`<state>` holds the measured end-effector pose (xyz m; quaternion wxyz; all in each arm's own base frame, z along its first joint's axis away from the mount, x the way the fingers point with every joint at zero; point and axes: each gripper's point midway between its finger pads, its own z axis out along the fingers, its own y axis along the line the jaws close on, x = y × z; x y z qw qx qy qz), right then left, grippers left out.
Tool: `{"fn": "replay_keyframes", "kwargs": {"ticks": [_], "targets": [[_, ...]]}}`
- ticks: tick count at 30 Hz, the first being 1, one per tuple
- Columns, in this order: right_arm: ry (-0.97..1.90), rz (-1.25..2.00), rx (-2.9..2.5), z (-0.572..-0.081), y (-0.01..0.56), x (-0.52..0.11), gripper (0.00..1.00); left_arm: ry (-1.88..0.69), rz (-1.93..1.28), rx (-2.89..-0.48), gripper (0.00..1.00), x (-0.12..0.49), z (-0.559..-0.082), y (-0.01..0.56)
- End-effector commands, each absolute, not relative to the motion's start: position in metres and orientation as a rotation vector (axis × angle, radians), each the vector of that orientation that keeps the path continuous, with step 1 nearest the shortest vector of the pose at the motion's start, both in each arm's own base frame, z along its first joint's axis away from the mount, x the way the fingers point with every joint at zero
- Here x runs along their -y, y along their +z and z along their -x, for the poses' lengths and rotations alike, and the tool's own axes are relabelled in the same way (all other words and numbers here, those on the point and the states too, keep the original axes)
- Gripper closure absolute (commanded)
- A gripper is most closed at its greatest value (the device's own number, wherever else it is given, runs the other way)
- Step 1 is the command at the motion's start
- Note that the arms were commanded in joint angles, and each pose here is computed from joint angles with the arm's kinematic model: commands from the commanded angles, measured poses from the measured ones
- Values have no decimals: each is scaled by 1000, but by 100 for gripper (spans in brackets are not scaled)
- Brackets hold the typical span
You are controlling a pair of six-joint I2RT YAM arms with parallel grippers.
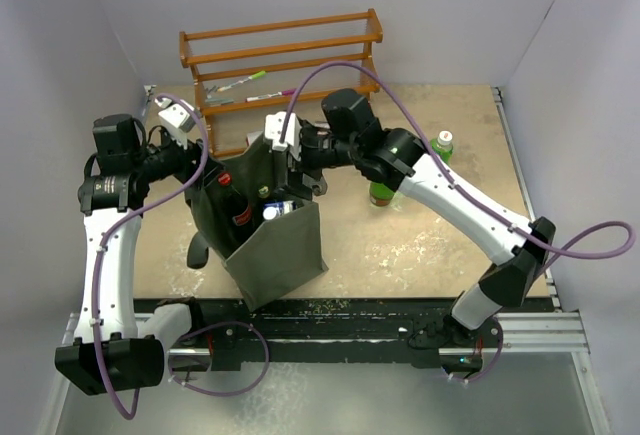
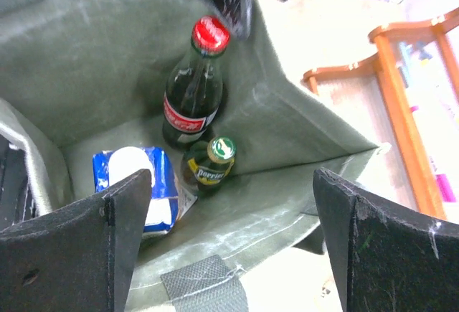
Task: Place the beverage into the canvas bag
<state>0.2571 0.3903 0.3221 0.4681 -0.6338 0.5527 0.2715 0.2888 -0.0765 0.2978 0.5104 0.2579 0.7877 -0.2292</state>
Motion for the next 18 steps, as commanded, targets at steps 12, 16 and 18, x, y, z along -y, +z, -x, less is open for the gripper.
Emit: {"fn": "replay_keyframes", "kwargs": {"ticks": [12, 16, 18], "targets": [[717, 1260, -1187, -227, 462, -354, 5, -516, -642, -1832, 33, 78, -286, 318], [595, 1201, -1215, -244, 457, -332, 5, -507, -638, -1824, 31, 78, -286, 321], [565, 1164, -1223, -252, 456, -317, 5, -496, -636, -1817, 30, 77, -285, 322]]}}
